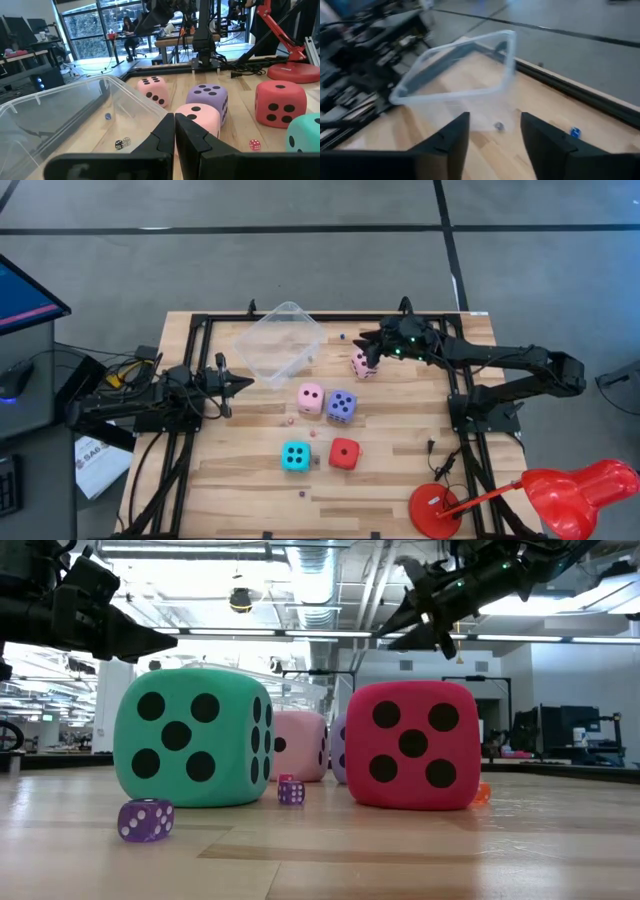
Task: Pick & Place Dice
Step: Put the top large pink dice into the transparent container
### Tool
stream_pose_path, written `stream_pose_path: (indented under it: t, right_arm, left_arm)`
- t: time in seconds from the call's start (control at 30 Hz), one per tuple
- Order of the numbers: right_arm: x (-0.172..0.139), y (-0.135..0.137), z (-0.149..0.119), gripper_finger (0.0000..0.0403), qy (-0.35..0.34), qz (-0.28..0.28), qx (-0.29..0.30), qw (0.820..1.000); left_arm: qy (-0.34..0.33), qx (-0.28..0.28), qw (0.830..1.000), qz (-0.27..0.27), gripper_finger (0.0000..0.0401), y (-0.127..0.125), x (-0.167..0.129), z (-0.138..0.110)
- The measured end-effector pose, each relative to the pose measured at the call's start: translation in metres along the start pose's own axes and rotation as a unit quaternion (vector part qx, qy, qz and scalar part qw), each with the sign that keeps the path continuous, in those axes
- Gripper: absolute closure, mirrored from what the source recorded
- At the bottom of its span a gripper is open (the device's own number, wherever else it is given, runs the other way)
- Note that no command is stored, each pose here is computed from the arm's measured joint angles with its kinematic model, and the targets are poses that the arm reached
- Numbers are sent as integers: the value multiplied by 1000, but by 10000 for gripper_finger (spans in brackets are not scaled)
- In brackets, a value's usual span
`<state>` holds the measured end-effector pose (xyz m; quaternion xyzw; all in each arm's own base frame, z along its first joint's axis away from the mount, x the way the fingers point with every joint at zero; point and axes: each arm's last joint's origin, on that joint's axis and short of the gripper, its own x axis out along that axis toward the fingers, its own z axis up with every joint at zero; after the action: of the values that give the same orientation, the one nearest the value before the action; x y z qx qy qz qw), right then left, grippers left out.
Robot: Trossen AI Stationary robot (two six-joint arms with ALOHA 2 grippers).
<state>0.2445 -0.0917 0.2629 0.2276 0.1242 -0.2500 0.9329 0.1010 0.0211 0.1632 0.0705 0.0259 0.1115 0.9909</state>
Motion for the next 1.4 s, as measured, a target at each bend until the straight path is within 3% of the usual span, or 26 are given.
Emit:
stream_pose_path:
  t: [0.33,0.47,0.57,0.87,1.07,1.4]
  right_arm:
    - [-1,0,-2,15,-30,-82,19,996]
    - [-1,-1,-3,23,-30,-94,26,995]
    - [-2,-3,-7,8,-15,-111,25,993]
    - [16,6,1,4,71,-168,15,983]
    - [38,9,2,3,160,-205,2,966]
    - [68,-7,-9,3,243,-270,12,932]
  left_arm:
    - [0,0,1000,0,398,0,0,0]
    - [0,0,1000,0,398,0,0,0]
    - [0,0,1000,0,398,0,0,0]
    - [0,0,1000,0,398,0,0,0]
    - [0,0,1000,0,398,0,0,0]
    - [0,0,1000,0,398,0,0,0]
